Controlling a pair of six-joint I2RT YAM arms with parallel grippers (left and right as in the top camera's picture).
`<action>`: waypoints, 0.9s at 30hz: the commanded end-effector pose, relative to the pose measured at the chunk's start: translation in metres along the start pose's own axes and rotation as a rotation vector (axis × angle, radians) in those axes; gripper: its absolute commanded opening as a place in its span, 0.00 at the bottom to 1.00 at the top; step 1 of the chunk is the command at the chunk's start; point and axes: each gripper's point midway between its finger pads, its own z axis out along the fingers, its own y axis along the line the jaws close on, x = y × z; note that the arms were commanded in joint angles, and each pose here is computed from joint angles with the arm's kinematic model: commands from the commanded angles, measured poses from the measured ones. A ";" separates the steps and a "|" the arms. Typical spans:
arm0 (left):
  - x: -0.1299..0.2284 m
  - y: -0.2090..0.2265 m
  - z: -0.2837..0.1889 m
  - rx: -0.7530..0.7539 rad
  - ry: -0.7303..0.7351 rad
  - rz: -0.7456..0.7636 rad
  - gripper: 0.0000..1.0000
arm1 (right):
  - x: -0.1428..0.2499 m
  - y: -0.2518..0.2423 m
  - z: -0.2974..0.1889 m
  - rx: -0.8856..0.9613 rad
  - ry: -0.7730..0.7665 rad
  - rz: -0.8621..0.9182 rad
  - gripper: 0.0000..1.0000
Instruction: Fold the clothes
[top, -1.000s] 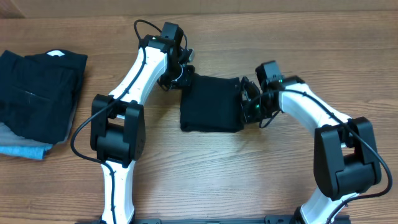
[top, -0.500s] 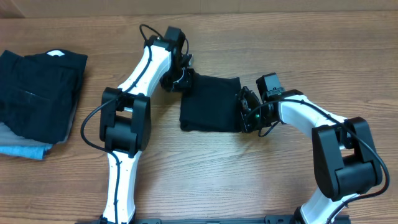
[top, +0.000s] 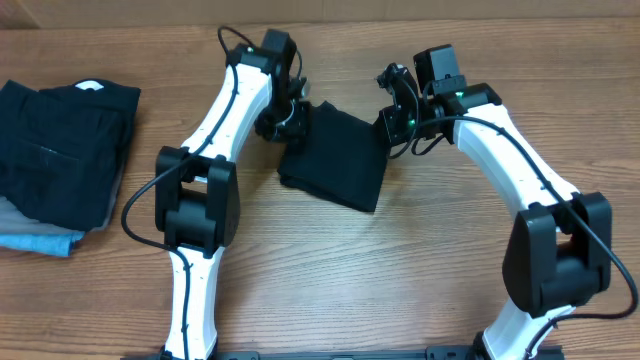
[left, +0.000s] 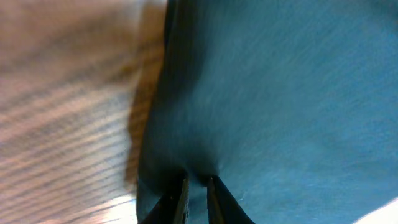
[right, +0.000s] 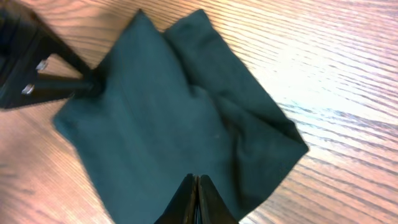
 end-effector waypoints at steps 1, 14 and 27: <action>0.017 0.000 0.014 -0.009 0.050 -0.005 0.15 | 0.023 -0.032 0.047 0.062 0.087 0.030 0.04; -0.012 -0.013 -0.061 0.009 -0.069 0.028 0.68 | -0.019 -0.016 0.032 -0.004 0.040 -0.012 0.04; 0.003 0.012 -0.004 -0.002 0.004 0.086 1.00 | 0.040 0.003 -0.007 0.005 0.276 0.184 0.04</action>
